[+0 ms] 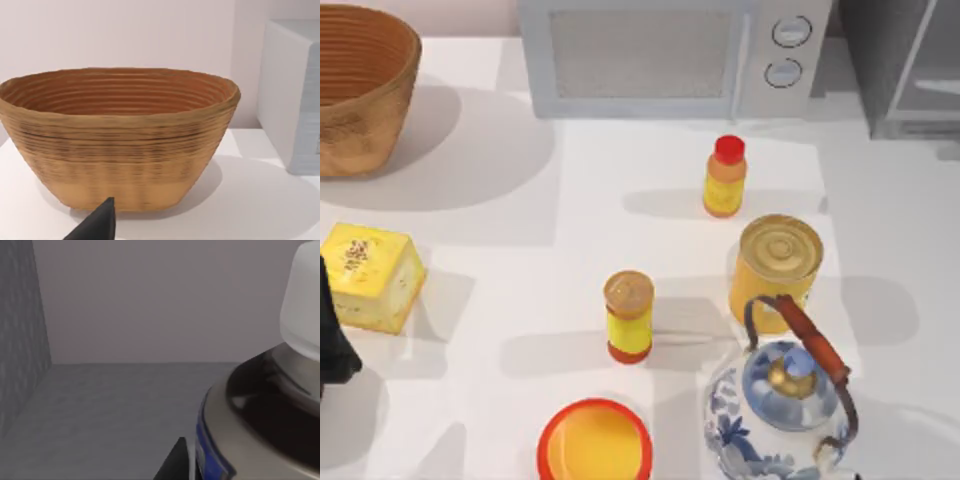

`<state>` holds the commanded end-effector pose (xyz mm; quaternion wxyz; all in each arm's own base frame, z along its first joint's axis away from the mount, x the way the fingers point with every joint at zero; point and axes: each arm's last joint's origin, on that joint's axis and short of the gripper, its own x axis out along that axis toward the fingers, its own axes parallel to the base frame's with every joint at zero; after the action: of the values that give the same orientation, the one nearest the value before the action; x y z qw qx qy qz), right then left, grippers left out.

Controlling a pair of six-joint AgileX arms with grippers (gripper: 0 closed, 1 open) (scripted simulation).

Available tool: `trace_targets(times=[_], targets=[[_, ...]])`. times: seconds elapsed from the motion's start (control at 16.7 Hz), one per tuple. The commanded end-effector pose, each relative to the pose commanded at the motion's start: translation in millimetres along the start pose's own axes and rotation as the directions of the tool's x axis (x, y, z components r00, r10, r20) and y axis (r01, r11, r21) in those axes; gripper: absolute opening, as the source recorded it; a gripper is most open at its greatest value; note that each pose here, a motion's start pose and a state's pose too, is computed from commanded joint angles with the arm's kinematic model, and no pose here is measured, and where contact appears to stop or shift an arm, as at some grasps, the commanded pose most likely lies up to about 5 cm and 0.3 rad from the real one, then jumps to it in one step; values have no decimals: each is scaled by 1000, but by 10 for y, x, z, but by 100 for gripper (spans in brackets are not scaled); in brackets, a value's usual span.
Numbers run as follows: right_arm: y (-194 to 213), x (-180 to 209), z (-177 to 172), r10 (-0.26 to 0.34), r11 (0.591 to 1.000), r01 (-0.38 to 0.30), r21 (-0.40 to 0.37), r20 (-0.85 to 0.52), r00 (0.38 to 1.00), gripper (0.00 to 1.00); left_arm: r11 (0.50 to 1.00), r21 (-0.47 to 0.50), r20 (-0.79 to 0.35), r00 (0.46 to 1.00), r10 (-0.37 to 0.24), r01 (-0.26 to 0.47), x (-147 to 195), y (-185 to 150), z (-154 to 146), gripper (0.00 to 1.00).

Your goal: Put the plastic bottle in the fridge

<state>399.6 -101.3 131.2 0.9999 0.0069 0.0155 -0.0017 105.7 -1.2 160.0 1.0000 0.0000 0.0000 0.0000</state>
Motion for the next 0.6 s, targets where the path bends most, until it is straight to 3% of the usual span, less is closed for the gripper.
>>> trace_targets(times=[0.6], targets=[[-23, 134, -84, 2, 1000, -2, -4, -1, 1000, 1, 1000, 0, 0, 1000, 0, 0, 0, 0, 0, 100]])
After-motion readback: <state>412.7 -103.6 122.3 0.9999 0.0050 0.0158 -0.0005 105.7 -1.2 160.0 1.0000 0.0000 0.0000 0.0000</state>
